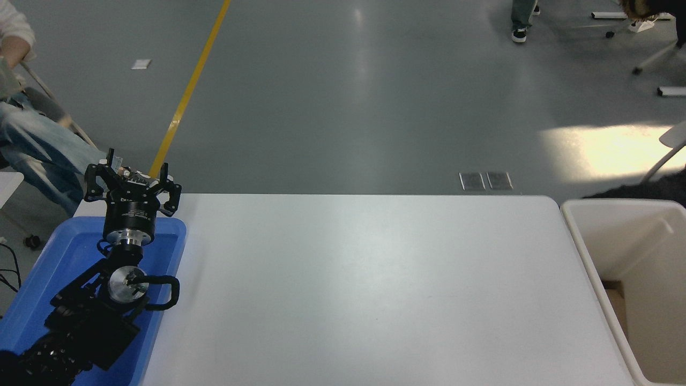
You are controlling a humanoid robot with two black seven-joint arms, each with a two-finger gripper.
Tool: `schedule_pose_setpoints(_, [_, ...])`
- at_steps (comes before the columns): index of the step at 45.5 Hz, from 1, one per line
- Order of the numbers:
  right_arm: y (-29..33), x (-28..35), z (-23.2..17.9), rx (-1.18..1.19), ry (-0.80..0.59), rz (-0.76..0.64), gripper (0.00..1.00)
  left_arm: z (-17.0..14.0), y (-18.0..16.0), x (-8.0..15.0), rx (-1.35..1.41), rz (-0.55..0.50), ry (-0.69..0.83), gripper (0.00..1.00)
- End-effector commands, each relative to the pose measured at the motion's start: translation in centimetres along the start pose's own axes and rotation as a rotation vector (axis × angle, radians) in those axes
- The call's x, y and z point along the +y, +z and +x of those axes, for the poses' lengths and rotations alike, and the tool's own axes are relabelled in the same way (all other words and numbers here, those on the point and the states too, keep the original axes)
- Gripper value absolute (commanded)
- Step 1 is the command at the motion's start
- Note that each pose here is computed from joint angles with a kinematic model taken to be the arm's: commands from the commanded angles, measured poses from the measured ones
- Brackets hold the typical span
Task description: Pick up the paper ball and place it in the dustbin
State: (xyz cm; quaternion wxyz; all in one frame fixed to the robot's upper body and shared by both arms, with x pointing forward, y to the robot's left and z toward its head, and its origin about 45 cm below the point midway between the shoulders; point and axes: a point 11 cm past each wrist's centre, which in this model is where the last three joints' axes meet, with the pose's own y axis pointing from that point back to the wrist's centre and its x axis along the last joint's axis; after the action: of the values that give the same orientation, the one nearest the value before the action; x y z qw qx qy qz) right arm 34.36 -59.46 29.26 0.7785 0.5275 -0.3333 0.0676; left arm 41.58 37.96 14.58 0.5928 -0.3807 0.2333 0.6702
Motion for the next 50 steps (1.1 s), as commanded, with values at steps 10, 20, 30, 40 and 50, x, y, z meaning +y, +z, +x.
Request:
schedule_pose_setpoints(10, [3.3, -10.1, -12.9, -0.298, 0.043, -0.113, 0.0, 0.0, 0.0, 0.0, -0.001, 0.0, -0.001, 0.99])
schedule_pose_setpoints(20, [-1.1, -12.9, -19.5, -0.391, -0.004, -0.08, 0.0, 0.0, -0.1, 0.0, 0.0, 0.001, 0.001, 0.99])
schedule_pose_setpoints(30, [-4.2, -13.8, -22.0, -0.419, -0.007, -0.046, 0.0, 0.0, -0.1, 0.0, 0.0, 0.001, 0.001, 0.99])
schedule_pose_setpoints(40, [-4.6, -13.8, -21.5, -0.44, 0.009, -0.038, 1.0, 0.0, -0.1, 0.0, -0.001, 0.001, 0.002, 0.99])
schedule_pose_setpoints(50, [-5.0, -13.7, -20.4, -0.451, 0.016, -0.022, 1.0, -0.1, -0.1, 0.0, 0.001, 0.001, -0.001, 0.99])
